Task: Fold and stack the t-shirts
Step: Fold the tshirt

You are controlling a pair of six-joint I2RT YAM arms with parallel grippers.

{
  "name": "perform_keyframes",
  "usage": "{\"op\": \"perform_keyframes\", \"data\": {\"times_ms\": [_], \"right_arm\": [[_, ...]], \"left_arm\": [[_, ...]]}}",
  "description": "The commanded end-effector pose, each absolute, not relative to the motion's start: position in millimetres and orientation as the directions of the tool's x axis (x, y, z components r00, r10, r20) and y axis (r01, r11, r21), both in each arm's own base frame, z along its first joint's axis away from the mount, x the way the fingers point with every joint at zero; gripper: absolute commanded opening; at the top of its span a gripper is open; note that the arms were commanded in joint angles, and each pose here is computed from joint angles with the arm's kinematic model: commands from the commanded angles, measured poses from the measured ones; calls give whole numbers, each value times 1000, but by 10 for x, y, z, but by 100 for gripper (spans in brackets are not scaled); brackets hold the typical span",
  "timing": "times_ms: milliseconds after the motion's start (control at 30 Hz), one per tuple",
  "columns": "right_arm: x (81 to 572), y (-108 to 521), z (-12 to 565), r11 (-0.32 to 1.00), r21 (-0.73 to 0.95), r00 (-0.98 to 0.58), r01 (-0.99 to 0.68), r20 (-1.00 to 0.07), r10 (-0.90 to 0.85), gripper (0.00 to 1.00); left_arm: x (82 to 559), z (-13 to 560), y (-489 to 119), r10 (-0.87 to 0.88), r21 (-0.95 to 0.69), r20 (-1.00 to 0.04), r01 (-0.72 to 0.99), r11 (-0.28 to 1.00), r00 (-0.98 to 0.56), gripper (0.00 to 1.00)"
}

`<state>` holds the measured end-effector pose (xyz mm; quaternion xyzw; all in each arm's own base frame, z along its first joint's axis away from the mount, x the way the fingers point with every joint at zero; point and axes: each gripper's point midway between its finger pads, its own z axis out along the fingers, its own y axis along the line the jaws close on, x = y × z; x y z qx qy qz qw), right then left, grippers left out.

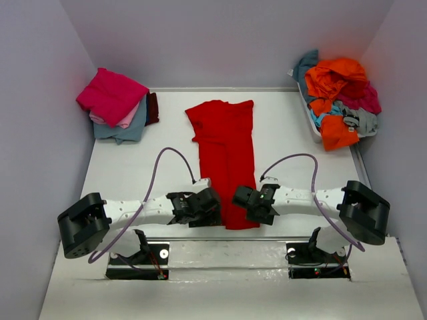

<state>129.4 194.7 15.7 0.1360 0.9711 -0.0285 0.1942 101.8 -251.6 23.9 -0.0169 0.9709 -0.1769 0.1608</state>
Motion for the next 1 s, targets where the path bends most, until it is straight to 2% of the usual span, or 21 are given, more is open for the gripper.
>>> {"op": "perform_keyframes", "data": {"times_ms": [0,267,367,433,633,667,700,767,800,967], "right_arm": [[1349,2003,-56,957,2,-879,292,-394,269,53],[1368,2088,-36,959,21,-882,284,-387,270,49],[1354,2068,-41,958,19,-882,288,-384,273,45],[1340,2059,-49,957,18,-883,290,-380,275,38],[1314,2067,-72,957,25,-888,289,-366,278,14],[1317,2073,-69,957,26,-888,289,-367,278,11],[1318,2076,-62,957,26,-888,288,-367,277,9],[1324,2075,-39,957,24,-887,288,-369,276,7],[1334,2081,-18,958,25,-887,285,-373,274,7],[1315,2079,142,961,22,-887,274,-379,262,7]], "left_arm": [[931,-20,-2277,-70,-251,-286,4,968,-956,77],[920,-79,-2283,-76,-249,-276,-5,969,-958,66],[920,-89,-2278,-80,-248,-276,-10,969,-958,61],[891,-103,-2268,-72,-244,-274,-3,970,-959,56],[875,-117,-2212,-93,-240,-271,-26,970,-958,34],[875,-116,-2207,-95,-240,-272,-28,970,-958,31],[878,-119,-2202,-101,-239,-272,-34,970,-957,21],[864,-124,-2193,-97,-232,-277,-31,972,-956,15],[873,-113,-2189,-105,-230,-280,-39,972,-954,6],[886,-14,-2178,-95,-182,-346,-33,983,-933,6]]}}
